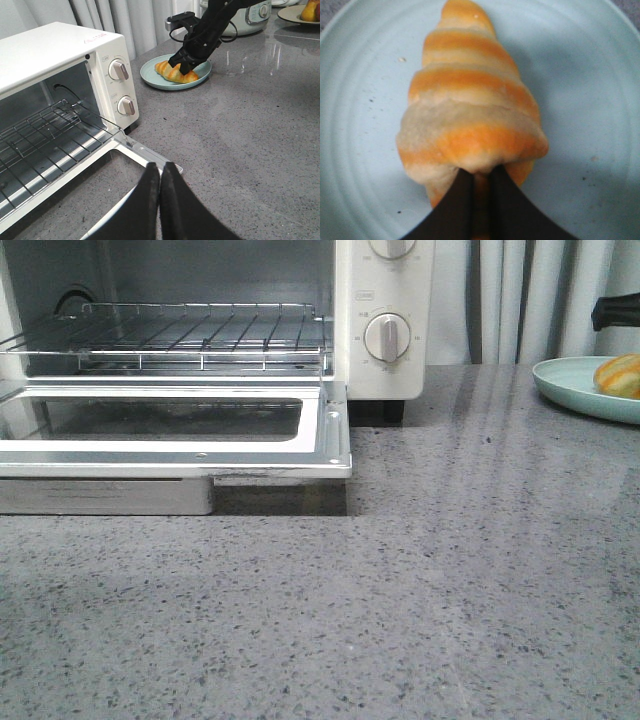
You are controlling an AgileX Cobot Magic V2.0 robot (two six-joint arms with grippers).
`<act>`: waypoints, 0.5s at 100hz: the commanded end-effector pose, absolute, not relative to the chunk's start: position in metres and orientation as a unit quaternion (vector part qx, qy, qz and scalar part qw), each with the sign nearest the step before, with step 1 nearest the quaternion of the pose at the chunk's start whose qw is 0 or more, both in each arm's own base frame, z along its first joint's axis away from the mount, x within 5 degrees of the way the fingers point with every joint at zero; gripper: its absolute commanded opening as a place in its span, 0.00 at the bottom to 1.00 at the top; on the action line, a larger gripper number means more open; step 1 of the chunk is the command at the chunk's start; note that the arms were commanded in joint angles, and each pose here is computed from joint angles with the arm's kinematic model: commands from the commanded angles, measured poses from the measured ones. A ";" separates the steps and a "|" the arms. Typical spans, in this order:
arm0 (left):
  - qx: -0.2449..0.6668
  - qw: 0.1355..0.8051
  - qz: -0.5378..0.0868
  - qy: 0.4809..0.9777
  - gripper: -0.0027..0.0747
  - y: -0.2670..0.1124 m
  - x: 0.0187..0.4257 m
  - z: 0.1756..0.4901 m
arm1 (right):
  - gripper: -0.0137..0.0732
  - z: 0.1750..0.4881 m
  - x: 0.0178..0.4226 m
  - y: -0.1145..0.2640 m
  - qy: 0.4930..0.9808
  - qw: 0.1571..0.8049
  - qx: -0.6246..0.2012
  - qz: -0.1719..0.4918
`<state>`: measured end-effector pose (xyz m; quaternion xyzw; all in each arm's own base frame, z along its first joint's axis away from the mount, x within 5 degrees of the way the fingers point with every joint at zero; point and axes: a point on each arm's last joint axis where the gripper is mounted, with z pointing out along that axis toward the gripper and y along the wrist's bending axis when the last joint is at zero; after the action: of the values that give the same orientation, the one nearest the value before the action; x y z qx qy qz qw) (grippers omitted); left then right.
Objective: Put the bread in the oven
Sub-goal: 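Grasp the striped croissant on the blue plate with the right gripper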
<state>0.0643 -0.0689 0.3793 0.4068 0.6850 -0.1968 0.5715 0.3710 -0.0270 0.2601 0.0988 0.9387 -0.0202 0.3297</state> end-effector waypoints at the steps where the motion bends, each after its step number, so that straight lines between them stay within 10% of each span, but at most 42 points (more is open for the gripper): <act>1: 0.380 0.599 -0.212 0.672 0.01 -0.069 0.065 0.393 | 0.08 0.312 0.363 -0.026 0.895 0.436 0.091 -0.014; 20: 0.379 0.600 -0.211 0.672 0.01 -0.069 0.065 0.393 | 0.08 0.415 0.313 0.005 0.780 0.623 0.043 0.028; 50: 0.369 0.611 -0.205 0.669 0.01 -0.068 0.067 0.395 | 0.08 0.503 0.254 0.091 0.725 0.673 -0.124 0.080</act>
<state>0.0652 -0.0684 0.3803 0.4022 0.6839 -0.1939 0.5770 0.2780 0.0696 0.4650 -0.0635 0.7794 0.0679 0.6196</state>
